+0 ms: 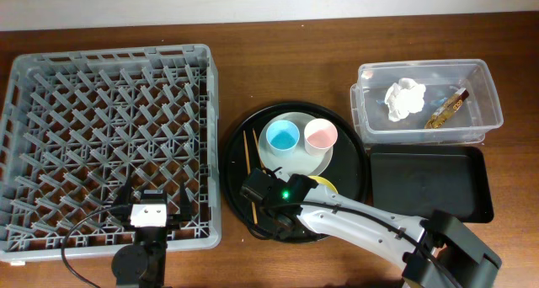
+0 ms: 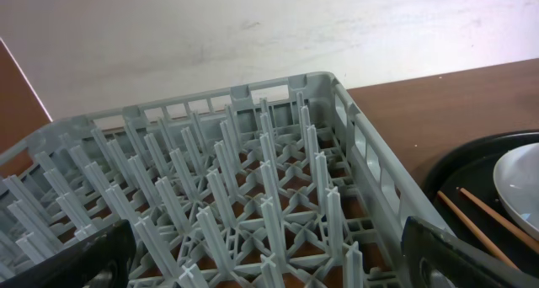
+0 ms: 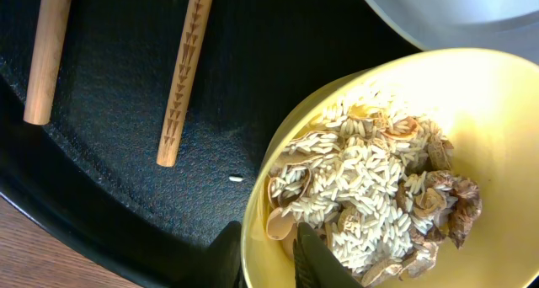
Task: Sort waste into correct bins and load items into the dishwasher rack
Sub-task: 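Grasp the yellow bowl rim with the right gripper, then tip the yellow bowl over the black tray to empty the food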
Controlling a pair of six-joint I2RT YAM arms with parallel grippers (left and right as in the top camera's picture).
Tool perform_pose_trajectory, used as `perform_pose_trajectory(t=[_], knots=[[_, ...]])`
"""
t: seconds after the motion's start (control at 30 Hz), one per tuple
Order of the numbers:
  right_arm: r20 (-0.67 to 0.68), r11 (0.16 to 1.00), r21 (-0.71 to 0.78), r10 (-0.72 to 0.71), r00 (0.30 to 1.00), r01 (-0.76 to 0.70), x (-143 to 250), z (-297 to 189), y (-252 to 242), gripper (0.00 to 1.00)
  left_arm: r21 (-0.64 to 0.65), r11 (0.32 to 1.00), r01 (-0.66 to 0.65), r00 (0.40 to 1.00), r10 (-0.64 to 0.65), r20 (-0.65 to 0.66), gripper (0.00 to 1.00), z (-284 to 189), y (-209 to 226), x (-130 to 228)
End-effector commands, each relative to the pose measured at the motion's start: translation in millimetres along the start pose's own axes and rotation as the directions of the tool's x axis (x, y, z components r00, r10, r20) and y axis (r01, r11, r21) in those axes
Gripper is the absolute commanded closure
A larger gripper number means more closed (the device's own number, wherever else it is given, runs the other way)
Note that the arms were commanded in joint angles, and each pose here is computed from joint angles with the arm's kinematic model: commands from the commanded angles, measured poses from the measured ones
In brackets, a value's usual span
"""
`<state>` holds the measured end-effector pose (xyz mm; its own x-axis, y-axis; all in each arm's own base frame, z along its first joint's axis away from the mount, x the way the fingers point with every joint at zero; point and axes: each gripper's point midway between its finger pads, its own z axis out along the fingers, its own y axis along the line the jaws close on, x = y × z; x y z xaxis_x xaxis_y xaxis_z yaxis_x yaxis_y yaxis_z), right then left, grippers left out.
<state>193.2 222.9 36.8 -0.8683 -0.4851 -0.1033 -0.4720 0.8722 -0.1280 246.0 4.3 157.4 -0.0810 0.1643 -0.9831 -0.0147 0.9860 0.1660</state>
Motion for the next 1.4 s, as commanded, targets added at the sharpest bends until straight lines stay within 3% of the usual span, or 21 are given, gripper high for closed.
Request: perform_pose_trajectory(t=[0.0,0.2,0.3,0.4,0.6,0.8,0.87,0.97,1.07,1.27,1.37], knots=[[0.021,0.997,0.081,-0.014,1.0,0.012,-3,2,-13,0.77,-0.005,1.0,-0.01,1.0,0.01,-0.001,0.01,0,1,1],[0.04,0.987,0.145,0.061,0.997,-0.066,-5,1,-28,0.77,-0.005,1.0,-0.01,1.0,0.01,-0.001,0.01,0,1,1],[0.007,0.993,0.085,0.077,0.997,-0.077,-1,3,-21,0.7,-0.005,1.0,-0.01,1.0,0.01,-0.001,0.01,0,1,1],[-0.018,0.996,0.037,0.079,0.997,-0.078,3,4,-12,0.7,-0.005,1.0,-0.01,1.0,0.01,-0.001,0.01,0,1,1],[-0.007,0.996,0.03,0.081,0.997,-0.08,4,12,-11,0.87,-0.005,1.0,-0.01,1.0,0.01,-0.001,0.01,0,1,1],[-0.007,0.996,0.03,0.081,0.997,-0.08,4,12,-11,0.88,-0.005,1.0,-0.01,1.0,0.01,-0.001,0.01,0,1,1],[-0.009,0.996,0.027,0.08,0.997,-0.08,5,12,-10,0.96,-0.004,1.0,-0.01,1.0,0.01,-0.001,0.01,0,1,1],[-0.002,0.996,0.029,0.081,0.997,-0.081,3,10,-11,0.96,-0.004,1.0,-0.01,1.0,0.01,-0.001,0.01,0,1,1],[0.06,0.995,0.006,0.099,0.993,-0.1,-8,-19,-15,0.96,-0.005,1.0,-0.01,1.0,0.01,-0.001,0.01,0,1,1],[0.124,0.964,-0.021,0.267,0.956,-0.266,-16,-80,-71,0.96,-0.005,1.0,-0.01,1.0,0.01,-0.001,0.01,0,1,1],[0.182,0.905,-0.039,0.424,0.887,-0.424,-17,-100,-122,0.96,-0.004,1.0,-0.01,1.0,0.01,-0.001,0.01,0,1,1]])
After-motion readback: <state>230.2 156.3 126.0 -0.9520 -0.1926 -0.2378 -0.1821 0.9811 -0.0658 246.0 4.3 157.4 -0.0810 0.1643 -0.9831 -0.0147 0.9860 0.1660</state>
